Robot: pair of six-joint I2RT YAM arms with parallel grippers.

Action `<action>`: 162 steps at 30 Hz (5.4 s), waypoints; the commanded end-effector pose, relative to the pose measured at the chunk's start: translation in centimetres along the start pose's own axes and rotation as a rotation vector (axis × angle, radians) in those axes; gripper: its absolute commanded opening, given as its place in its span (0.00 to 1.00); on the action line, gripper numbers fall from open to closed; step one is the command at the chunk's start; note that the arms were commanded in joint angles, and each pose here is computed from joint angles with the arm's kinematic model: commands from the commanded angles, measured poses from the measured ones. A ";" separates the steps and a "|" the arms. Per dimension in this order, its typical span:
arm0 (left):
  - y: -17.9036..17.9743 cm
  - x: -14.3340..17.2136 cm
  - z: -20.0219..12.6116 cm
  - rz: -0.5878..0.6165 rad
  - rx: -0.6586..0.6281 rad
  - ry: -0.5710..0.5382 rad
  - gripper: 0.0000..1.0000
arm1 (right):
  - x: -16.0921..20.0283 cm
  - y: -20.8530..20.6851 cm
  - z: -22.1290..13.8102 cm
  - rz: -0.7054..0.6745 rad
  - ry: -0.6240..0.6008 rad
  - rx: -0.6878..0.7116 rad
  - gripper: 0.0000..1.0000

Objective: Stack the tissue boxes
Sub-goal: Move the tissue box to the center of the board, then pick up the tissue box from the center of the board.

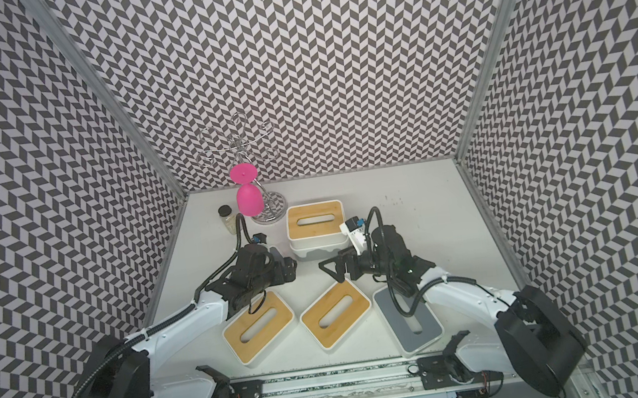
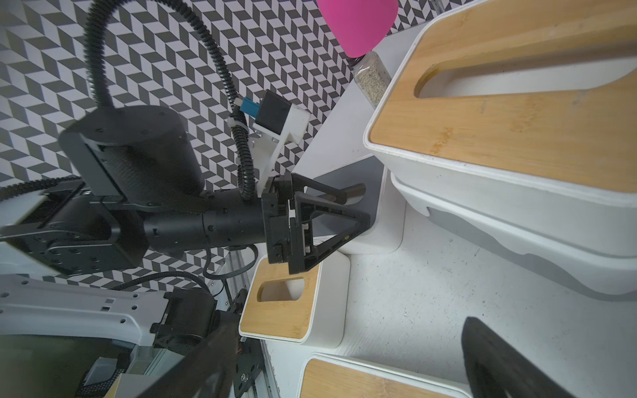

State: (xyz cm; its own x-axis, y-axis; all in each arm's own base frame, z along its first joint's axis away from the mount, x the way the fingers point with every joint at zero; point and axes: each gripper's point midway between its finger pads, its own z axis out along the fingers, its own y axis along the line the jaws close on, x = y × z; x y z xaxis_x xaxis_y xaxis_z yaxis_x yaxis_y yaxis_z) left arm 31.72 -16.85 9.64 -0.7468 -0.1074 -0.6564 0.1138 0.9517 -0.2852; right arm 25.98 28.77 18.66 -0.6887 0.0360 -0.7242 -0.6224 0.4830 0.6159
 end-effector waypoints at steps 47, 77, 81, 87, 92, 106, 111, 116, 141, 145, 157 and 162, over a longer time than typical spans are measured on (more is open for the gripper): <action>5.8 -1.3 0.0 0.084 -0.332 0.089 1.00 | -0.3 1.2 0.1 -0.034 -0.017 -0.064 0.99; 9.7 -3.1 3.3 0.051 -0.399 0.121 0.90 | -0.1 0.8 0.4 -0.039 -0.013 -0.058 0.99; 9.6 -3.1 3.4 0.035 -0.392 0.122 0.82 | -0.1 0.8 0.5 -0.035 -0.012 -0.059 0.99; 9.5 -3.1 3.2 0.012 -0.389 0.126 0.79 | 0.0 0.9 0.5 -0.032 -0.005 -0.063 0.99; 9.6 -2.7 2.9 -0.018 -0.392 0.132 0.81 | 0.1 0.8 0.5 -0.031 -0.002 -0.059 0.99; 10.7 -3.0 3.2 -0.044 -0.430 0.106 0.64 | 0.1 0.8 0.6 -0.012 0.001 -0.059 0.99; 10.8 -3.5 2.8 -0.051 -0.429 0.081 0.58 | 0.0 0.8 0.5 -0.011 0.000 -0.057 0.99; 11.0 -4.0 2.4 -0.047 -0.441 0.066 0.53 | -0.1 0.8 0.6 -0.011 0.003 -0.056 0.99; 5.4 -11.0 -5.2 0.081 -0.427 -0.136 0.40 | -2.5 1.8 -1.8 0.121 -0.001 -0.005 0.99; 2.8 -11.9 -7.4 0.136 -0.370 -0.174 0.38 | -2.8 2.2 -2.8 0.147 -0.003 0.005 0.99; -9.5 -10.0 -12.9 0.472 -0.042 -0.260 0.33 | -4.4 4.7 -5.3 0.211 -0.039 -0.124 0.99; -13.3 -8.3 -14.6 0.595 0.076 -0.293 0.30 | -5.6 5.1 -5.0 0.234 -0.020 -0.142 0.99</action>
State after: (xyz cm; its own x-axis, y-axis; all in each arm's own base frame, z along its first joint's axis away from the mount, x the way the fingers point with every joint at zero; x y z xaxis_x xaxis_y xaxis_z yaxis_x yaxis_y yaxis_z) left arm 27.66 -23.07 26.66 -0.4339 0.3241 -0.8406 0.4450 0.8884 0.1128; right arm 24.45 26.05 24.68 -0.8232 0.1439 -0.5492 -0.4623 0.3915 0.7956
